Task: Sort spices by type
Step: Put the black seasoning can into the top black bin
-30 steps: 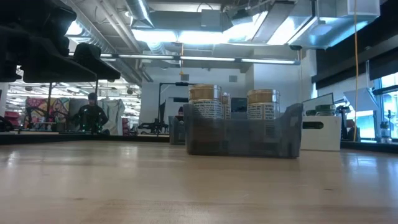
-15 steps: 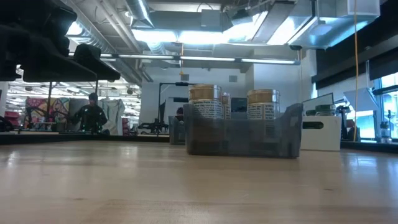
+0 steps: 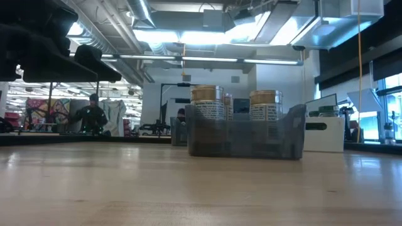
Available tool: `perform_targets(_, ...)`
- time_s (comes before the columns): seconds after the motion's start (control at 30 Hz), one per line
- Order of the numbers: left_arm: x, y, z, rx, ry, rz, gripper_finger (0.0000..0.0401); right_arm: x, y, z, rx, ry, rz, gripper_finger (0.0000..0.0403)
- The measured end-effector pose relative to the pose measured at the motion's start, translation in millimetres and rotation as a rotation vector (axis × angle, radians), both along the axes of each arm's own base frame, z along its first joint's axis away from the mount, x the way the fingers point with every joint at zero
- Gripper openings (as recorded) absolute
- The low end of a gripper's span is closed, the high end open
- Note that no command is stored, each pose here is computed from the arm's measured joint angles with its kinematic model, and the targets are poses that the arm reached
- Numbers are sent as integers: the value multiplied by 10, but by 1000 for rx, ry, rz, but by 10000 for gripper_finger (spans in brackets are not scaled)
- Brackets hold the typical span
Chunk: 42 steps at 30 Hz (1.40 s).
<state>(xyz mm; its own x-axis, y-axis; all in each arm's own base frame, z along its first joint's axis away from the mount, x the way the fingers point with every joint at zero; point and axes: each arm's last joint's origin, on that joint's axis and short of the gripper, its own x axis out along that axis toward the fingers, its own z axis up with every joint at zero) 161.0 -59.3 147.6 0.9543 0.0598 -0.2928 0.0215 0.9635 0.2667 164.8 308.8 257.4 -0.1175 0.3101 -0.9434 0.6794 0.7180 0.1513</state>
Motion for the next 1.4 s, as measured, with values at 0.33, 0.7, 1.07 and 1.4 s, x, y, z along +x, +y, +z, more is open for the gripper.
perform_targets(0.33, -1, 0, -1, 4, 2, -1, 343, -14, 159, -265, 28, 82, 178, 292)
perform_targets(0.7, -1, 0, -1, 10, 2, -3, 343, -65, 155, -364, -56, 118, 186, 292)
perform_targets(1.07, -1, 0, -2, 11, 3, -3, 343, -61, 160, -397, -69, 117, 195, 292)
perform_targets(1.4, -6, 2, -18, 27, 21, -5, 343, -127, 277, -647, -79, 207, 267, 289)
